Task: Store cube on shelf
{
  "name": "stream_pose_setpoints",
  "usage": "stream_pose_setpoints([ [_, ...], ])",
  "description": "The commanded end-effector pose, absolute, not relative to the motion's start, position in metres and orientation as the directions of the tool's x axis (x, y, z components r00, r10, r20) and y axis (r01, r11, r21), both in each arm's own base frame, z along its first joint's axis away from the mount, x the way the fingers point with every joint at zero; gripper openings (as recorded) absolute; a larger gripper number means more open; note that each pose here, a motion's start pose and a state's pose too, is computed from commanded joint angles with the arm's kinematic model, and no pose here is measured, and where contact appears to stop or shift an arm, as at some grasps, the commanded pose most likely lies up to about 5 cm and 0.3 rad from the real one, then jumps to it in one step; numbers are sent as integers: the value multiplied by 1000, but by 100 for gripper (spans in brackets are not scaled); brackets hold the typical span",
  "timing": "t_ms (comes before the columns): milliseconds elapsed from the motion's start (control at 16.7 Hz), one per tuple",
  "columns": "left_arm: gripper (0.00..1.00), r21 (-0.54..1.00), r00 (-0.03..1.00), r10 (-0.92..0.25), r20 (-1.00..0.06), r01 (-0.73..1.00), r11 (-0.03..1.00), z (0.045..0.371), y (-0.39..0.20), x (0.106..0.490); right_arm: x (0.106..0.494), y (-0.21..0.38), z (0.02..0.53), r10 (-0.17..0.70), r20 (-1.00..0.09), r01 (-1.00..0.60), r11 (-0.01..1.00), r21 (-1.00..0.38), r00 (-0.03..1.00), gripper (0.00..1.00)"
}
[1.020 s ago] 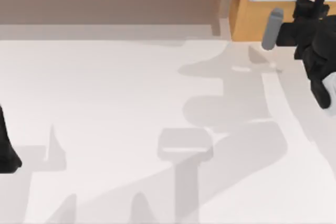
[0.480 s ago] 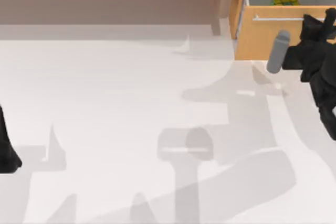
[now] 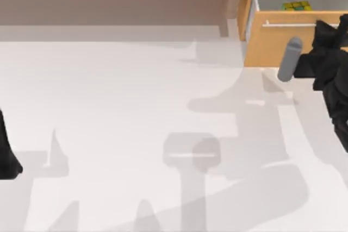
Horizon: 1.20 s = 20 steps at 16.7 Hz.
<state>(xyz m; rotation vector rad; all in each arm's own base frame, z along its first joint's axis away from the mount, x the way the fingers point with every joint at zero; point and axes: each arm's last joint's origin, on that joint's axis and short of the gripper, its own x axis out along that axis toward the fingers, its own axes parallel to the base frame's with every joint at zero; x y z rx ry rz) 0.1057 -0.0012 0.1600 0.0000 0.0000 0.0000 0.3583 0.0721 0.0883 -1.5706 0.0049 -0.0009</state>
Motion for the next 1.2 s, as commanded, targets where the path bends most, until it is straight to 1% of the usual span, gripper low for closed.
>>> stream_pose_setpoints([
  [300, 100, 0, 1000, 0, 0, 0, 1000, 160, -1, 106, 312, 71, 86, -9, -16, -16, 0, -1000, 1000, 0],
  [420, 100, 0, 1000, 0, 0, 0, 1000, 160, -1, 106, 305, 71, 87, -10, -9, -9, 2, -1000, 1000, 0],
  [720, 100, 0, 1000, 0, 0, 0, 1000, 160, -1, 106, 301, 71, 87, -10, -6, -6, -2, -1000, 1000, 0],
  [1020, 100, 0, 1000, 0, 0, 0, 1000, 160, -1, 106, 255, 71, 84, -12, -21, -21, -3, -1000, 1000, 0],
  [1200, 100, 0, 1000, 0, 0, 0, 1000, 160, -1, 106, 243, 71, 87, -10, -10, -10, 1, -1000, 1000, 0],
])
